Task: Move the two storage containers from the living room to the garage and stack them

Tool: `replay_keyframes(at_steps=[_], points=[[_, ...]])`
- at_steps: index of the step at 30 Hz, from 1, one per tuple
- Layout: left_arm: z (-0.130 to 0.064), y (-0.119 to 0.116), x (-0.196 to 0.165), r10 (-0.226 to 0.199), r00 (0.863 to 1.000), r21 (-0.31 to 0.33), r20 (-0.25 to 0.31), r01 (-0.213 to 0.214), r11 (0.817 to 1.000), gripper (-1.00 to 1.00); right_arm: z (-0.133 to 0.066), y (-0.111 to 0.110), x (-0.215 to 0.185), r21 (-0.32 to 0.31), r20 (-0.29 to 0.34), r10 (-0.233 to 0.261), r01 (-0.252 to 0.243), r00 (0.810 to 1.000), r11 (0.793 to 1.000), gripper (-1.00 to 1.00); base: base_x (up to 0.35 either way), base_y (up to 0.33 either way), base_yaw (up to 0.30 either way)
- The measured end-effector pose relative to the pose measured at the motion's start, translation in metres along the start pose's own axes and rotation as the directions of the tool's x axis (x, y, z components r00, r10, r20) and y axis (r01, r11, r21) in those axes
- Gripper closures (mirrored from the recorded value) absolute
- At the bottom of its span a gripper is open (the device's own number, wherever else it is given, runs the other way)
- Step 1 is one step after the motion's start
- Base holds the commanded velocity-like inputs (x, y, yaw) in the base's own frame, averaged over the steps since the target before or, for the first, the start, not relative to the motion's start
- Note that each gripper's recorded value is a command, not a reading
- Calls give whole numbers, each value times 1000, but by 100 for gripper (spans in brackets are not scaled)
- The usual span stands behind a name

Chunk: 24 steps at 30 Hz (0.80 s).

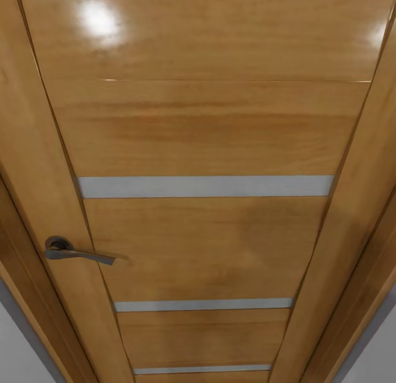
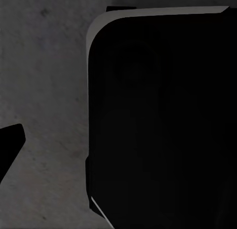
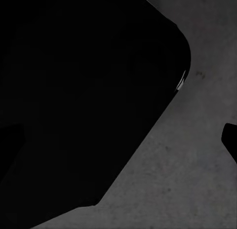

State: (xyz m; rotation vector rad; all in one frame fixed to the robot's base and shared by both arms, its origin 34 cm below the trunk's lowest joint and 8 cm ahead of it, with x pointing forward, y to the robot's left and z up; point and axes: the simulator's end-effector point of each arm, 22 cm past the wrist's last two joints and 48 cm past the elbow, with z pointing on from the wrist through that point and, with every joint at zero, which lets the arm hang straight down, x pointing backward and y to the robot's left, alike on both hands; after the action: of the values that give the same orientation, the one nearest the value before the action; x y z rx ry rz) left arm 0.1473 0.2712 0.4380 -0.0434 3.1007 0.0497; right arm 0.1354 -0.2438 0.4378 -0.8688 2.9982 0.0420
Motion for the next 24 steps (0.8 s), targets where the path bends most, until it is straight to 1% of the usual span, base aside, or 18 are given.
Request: replay_keyframes(at_steps=[13, 24], points=[[0, 0, 0, 1, 1000, 0, 0, -1, 1000, -100, 0, 1, 1, -1, -5, 2, -2, 1000, 1000, -100, 0, 0, 0], [0, -1, 0, 1, 1000, 1, 0, -1, 1000, -100, 0, 1, -1, -1, 5, -14, 14, 1000, 1000, -100, 0, 0, 0]])
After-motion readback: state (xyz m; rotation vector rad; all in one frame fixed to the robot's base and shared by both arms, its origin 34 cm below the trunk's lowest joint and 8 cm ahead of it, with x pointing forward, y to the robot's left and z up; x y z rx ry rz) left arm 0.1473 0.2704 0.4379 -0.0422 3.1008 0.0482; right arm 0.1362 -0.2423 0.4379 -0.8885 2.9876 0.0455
